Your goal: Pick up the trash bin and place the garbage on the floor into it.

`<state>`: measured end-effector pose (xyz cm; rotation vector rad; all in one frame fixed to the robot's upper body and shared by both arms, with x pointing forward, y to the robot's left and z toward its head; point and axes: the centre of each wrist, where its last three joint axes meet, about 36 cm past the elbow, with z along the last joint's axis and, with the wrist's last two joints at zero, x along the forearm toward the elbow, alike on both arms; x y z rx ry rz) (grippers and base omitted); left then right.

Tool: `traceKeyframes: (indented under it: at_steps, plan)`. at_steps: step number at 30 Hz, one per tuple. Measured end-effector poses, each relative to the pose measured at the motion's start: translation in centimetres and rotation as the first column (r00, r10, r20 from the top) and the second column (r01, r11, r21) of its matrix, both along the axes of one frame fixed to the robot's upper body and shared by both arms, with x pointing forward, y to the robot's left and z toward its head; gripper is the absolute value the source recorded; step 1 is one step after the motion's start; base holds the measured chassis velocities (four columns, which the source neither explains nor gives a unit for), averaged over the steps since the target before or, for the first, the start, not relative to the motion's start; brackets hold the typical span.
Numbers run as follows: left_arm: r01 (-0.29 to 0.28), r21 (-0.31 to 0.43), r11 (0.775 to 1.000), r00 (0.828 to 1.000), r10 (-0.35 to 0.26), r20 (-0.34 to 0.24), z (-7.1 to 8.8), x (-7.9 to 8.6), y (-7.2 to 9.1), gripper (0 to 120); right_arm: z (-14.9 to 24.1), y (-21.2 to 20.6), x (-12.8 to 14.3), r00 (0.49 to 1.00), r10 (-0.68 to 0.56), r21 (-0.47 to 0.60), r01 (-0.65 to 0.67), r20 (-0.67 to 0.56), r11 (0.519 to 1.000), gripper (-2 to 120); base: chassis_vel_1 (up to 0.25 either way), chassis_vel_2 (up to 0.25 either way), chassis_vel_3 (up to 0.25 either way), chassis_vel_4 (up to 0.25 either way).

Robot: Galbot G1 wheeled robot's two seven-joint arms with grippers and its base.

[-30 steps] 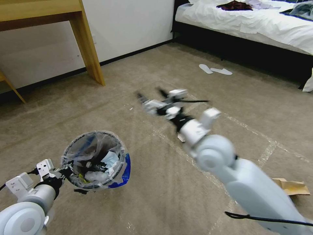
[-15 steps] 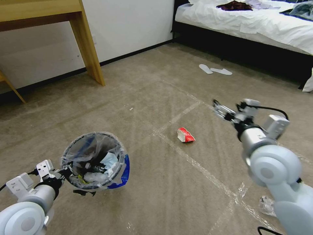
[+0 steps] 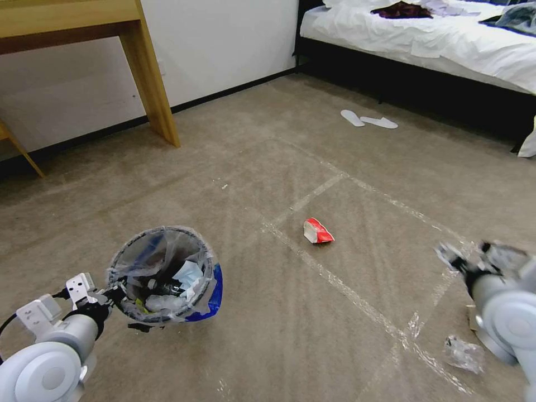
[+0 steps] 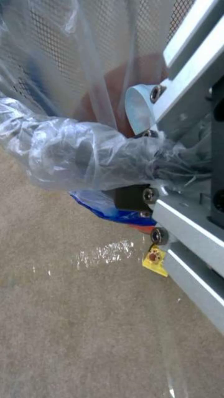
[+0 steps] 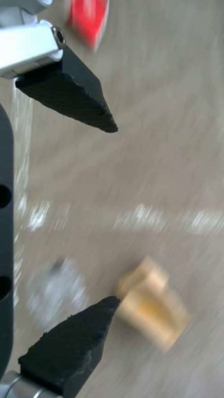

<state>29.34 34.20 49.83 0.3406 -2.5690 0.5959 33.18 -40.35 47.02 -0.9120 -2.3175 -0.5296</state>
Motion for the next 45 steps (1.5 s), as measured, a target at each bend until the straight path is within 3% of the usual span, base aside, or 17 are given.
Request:
traceKeyframes:
  at_steps: [8,17,24,37,41,45]
  plan:
    - [-0.001,-0.006,1.0,1.0,0.001,0.007,-0.1,0.2,0.0,1,-8.1,-2.7,0.9,0.972,-0.086,0.017,0.092,-0.22,0.996,100,0.0,0.0,0.0,0.0]
    - [-0.003,0.003,1.0,1.0,0.003,0.01,0.2,-0.2,0.2,1,-14.9,-4.6,3.3,0.936,-0.02,-0.007,0.019,-0.351,1.0,100,0.0,0.0,0.0,0.0]
    - [-0.005,0.004,1.0,1.0,0.005,0.012,0.3,-0.5,0.2,1,-16.9,-5.6,5.2,0.925,-0.01,-0.035,-0.004,-0.38,0.999,100,0.0,0.0,0.0,0.0]
    - [-0.006,0.001,1.0,1.0,0.006,0.021,0.3,-0.3,0.2,1,-19.3,-6.7,4.4,0.906,-0.034,-0.05,0.014,-0.422,0.999,99,0.0,0.0,0.0,0.0]
    - [-0.006,0.0,1.0,1.0,0.006,0.019,0.3,-0.4,0.1,1,-19.9,-6.7,4.0,0.902,-0.038,-0.046,0.02,-0.43,0.999,90,0.0,0.0,0.0,0.0]
    - [-0.009,0.002,1.0,1.0,0.009,0.016,0.2,-0.5,0.2,1,-20.6,-6.3,3.6,0.9,-0.038,-0.043,0.022,-0.435,0.999,70,0.0,0.0,0.0,0.0]
